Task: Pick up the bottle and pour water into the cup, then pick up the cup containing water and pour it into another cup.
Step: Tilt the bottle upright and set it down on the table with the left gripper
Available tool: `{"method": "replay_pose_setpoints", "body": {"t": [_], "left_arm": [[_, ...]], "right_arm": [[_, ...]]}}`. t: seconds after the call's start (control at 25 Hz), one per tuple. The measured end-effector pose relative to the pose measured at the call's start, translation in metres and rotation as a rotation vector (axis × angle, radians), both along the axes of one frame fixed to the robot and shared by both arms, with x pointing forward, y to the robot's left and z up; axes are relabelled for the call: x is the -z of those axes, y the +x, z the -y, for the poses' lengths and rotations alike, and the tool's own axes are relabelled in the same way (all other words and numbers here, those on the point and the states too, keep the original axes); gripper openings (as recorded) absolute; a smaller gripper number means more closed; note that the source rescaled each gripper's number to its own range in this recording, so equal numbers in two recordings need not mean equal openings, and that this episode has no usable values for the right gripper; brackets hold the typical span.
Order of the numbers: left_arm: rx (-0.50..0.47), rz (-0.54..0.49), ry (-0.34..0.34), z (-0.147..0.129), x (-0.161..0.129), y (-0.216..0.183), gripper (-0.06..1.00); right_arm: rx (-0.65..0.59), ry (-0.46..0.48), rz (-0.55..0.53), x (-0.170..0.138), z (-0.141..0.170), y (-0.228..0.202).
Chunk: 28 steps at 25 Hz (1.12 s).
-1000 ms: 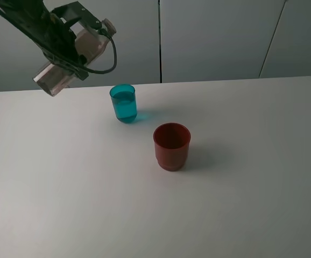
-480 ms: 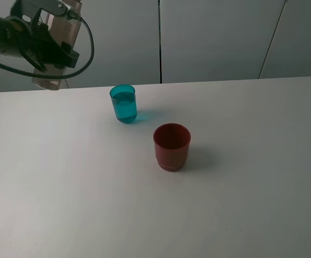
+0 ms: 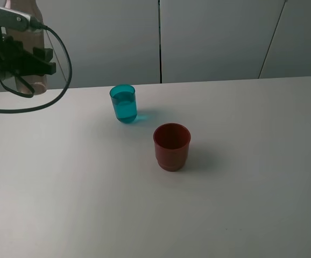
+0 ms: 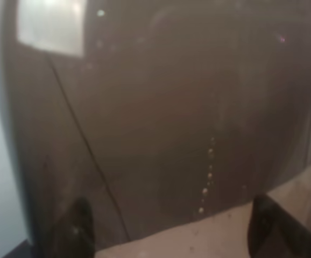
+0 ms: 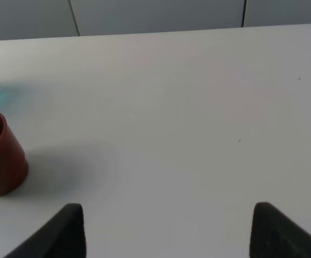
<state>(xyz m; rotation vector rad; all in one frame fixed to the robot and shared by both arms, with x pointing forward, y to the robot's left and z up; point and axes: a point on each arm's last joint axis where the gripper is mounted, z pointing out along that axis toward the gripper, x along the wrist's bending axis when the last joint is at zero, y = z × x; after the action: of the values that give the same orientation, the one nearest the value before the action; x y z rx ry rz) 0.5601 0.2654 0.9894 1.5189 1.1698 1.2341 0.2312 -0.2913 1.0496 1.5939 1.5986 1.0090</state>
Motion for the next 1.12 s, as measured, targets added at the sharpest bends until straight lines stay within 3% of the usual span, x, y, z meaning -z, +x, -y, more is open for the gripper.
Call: {"method": "replay_pose_setpoints", "body": {"t": [0.52,0.88,1.12], "left_arm": [[-0.131,0.055,-0.064,-0.033,0.014,0.0,0.0],[-0.148,0.137,-0.095,-0.039,0.063,0.014,0.0],[-0.155,0.047,-0.121,-0.039,0.105,0.015,0.0]], "right_arm": [[0.0,0.0,0.0,0.0,0.0,0.0],[0.0,0.0,0.0,0.0,0.0,0.0],[0.0,0.0,0.0,0.0,0.0,0.0]]}}
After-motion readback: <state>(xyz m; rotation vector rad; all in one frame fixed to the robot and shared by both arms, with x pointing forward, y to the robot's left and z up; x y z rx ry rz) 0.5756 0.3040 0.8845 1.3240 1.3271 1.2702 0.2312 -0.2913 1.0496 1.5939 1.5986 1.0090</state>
